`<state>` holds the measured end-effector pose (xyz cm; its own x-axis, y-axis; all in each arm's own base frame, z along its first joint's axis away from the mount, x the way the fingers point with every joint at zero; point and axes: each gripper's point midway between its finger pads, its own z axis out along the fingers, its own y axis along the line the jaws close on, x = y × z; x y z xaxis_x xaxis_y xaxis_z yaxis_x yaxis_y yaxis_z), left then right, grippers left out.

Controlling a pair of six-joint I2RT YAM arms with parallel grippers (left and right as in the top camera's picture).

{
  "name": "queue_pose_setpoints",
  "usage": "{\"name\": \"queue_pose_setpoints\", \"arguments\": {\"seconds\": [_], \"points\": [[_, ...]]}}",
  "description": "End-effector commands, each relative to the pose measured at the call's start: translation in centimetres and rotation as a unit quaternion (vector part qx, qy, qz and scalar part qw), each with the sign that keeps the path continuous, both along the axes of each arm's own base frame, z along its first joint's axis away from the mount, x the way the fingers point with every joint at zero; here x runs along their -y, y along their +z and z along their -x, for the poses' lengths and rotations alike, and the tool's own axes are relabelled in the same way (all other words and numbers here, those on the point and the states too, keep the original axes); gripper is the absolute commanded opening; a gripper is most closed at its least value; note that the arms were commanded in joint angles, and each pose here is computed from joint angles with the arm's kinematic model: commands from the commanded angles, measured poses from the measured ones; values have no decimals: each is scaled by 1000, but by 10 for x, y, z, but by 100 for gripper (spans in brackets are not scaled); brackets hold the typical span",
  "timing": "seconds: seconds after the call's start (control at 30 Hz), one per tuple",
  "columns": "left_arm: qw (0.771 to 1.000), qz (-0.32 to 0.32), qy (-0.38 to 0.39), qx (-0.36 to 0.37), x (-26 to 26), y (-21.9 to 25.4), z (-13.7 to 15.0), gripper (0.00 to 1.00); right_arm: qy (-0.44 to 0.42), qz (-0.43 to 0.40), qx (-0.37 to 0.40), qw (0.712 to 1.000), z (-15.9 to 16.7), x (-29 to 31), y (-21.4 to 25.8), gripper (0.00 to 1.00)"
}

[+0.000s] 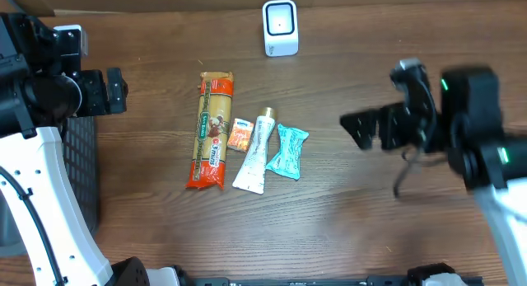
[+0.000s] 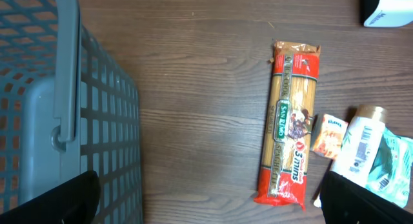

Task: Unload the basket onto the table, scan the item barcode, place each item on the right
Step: 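Reach the right gripper down to the mint-green packet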

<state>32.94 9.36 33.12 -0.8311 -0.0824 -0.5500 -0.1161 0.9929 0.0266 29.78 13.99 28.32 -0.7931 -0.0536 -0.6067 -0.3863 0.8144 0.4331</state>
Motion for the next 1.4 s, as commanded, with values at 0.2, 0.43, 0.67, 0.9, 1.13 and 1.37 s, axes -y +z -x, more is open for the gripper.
{"name": "queue_pose_setpoints", "arguments": {"seconds": [0.2, 0.43, 0.67, 0.9, 1.13, 1.37], "points": [[1000, 1, -7, -3, 0, -2, -1, 100, 71, -76, -78, 991, -68, -54, -43, 57], [1000, 1, -7, -2, 0, -2, -1, 100, 28, 42, -136, 989, -70, -89, -117, 8], [1000, 1, -7, -2, 0, -2, -1, 100, -56, 117, -187, 974, -61, -114, -176, 4], [1000, 1, -7, -2, 0, -2, -1, 100, -60, 144, -227, 961, -45, -130, -212, 4], [1000, 1, -7, -2, 0, -2, -1, 100, -81, 165, -275, 944, -31, -128, -239, 4], [1000, 1, -7, -2, 0, -2, -1, 100, -97, 178, -316, 927, -26, -128, -278, 3]]}}
